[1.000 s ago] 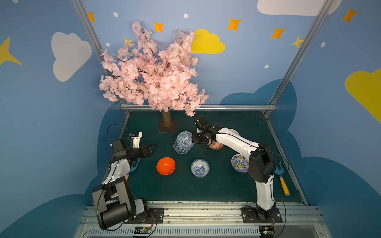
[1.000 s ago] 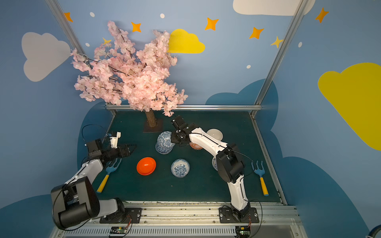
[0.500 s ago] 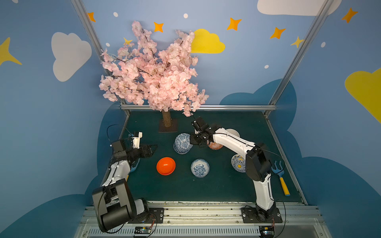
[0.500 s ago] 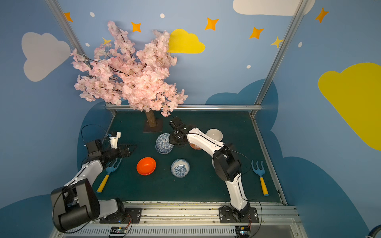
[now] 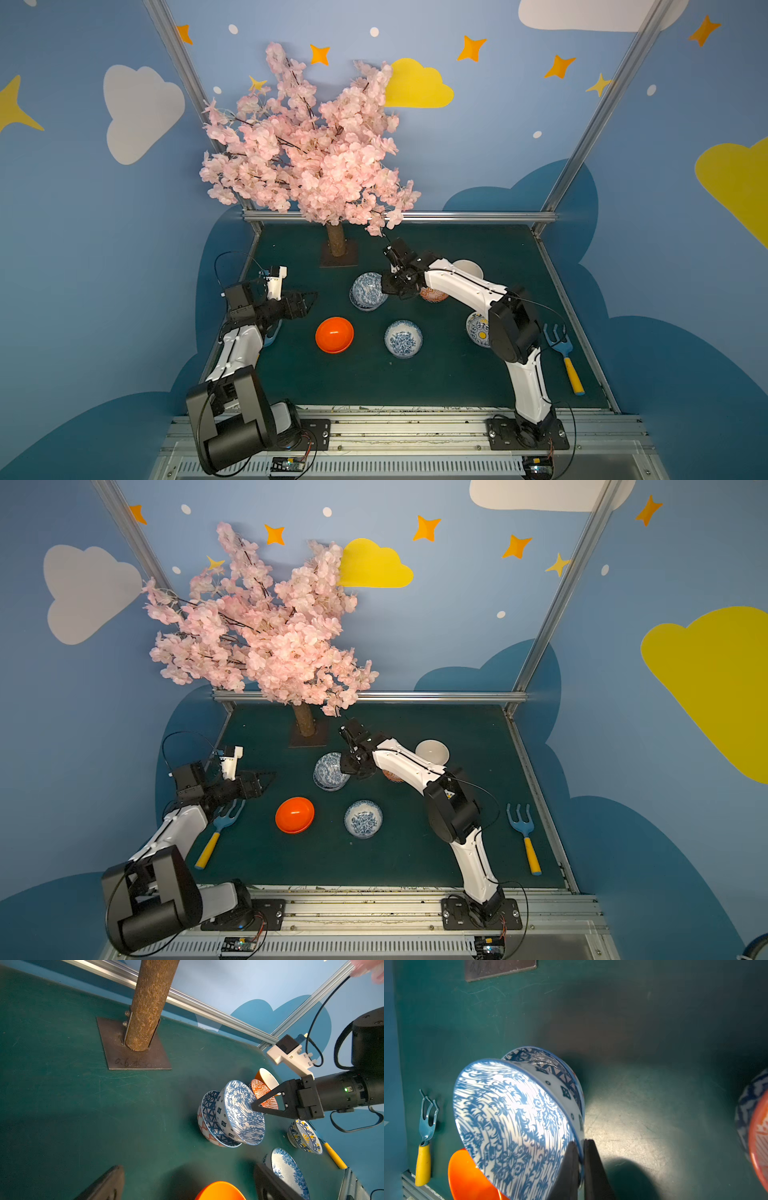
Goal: Stack the bowls
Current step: Place the bowl on the bowl.
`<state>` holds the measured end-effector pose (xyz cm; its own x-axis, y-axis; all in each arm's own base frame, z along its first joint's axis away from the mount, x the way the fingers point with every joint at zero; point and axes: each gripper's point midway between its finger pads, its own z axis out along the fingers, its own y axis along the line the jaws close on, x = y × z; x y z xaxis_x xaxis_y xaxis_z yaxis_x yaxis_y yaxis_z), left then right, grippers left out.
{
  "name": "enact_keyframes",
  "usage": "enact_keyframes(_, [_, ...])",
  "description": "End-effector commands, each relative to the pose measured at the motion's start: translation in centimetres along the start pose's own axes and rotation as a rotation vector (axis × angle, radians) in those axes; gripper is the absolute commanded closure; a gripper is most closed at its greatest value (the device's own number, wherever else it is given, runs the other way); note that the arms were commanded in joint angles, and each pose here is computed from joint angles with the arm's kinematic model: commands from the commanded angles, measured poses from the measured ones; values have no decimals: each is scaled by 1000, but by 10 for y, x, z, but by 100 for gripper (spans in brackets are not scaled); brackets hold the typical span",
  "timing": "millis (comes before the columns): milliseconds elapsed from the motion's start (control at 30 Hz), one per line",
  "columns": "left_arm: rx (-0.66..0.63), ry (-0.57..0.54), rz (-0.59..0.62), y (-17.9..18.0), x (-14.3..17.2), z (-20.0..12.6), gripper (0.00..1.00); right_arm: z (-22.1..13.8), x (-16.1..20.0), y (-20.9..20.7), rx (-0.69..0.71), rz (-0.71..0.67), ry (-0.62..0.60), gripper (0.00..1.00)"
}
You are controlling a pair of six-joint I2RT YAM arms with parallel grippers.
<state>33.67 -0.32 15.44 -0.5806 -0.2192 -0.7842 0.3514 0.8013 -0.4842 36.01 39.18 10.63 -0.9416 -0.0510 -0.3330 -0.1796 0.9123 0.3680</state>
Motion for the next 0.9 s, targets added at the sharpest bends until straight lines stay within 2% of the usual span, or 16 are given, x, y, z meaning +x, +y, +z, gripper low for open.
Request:
enact_keyframes(0, [18, -3, 10, -4, 1, -1, 0, -4, -7, 12, -26, -6, -14, 100])
enact_keyframes(500, [18, -8, 14, -6, 0, -2, 0, 7, -5, 11, -15, -10, 4, 97])
enact_keyframes(667, [19, -8, 15, -6, 0, -2, 0, 9, -5, 10, -10, -14, 8, 80])
enact_keyframes(867, [11, -14, 21, -6, -1, -4, 0, 8, -5, 10, -5, -21, 5, 70])
